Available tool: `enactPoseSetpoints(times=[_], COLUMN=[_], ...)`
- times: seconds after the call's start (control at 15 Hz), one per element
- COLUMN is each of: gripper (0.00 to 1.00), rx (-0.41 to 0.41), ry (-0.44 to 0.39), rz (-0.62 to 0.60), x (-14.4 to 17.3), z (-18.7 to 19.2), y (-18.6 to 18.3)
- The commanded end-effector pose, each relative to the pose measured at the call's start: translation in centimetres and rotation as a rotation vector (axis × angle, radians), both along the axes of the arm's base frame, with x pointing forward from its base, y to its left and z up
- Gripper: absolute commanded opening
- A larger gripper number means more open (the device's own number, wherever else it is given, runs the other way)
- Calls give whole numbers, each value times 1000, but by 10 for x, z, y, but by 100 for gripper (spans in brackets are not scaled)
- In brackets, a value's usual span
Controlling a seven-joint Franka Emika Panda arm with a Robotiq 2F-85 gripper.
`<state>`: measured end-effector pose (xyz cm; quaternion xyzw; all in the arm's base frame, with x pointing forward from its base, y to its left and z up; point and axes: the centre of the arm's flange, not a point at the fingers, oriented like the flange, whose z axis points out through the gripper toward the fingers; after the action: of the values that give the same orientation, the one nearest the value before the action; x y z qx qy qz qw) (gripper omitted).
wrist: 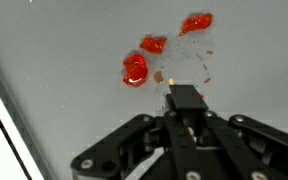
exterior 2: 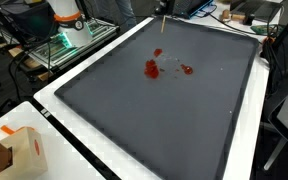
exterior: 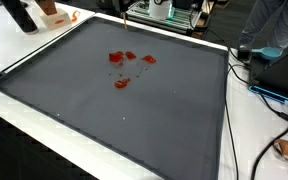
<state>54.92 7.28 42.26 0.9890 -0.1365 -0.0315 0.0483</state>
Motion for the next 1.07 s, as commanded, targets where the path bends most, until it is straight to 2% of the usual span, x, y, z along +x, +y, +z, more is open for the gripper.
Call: enactPoseSetpoints(times=[0.0, 0.47, 0.53, 0.73, 1.0], gripper=[12, 12, 3, 3, 3], rx=[-9, -13, -13, -178, -371], ry=[-3, -5, -5, 39, 31], rz=[11, 21, 21, -56, -162], x=[0, -1, -1, -2, -2], z=[0, 0, 0, -7, -23], y=[4, 8, 8, 24, 51])
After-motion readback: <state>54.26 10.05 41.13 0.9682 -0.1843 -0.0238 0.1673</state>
